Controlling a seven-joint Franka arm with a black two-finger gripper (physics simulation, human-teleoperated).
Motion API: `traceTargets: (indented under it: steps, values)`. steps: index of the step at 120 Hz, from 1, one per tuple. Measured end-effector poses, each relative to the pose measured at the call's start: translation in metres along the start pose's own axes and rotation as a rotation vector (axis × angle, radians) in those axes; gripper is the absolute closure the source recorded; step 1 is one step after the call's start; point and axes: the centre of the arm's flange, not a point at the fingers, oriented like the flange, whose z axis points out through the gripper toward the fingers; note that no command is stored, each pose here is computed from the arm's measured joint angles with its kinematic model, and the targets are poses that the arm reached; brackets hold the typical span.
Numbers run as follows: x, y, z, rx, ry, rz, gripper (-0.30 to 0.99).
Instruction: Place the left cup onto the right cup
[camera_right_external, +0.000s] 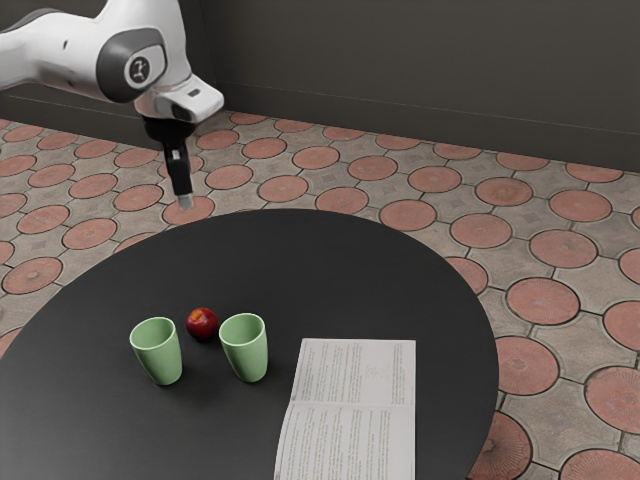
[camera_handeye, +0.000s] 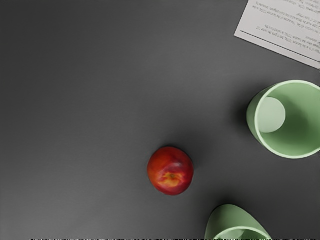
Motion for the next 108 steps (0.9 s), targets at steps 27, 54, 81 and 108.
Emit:
traceTargets:
  steps: [27, 54, 81, 108]
  values:
    - [-0.033, 0.015, 0.048, -0.034, -0.022, -0.003, 0.0]
    - [-0.058, 0.017, 0.109, -0.044, -0.04, -0.035, 0.0]
    - [-0.075, 0.024, 0.16, -0.054, -0.049, -0.068, 0.0]
    - [-0.087, 0.037, 0.2, -0.076, -0.064, -0.096, 0.0]
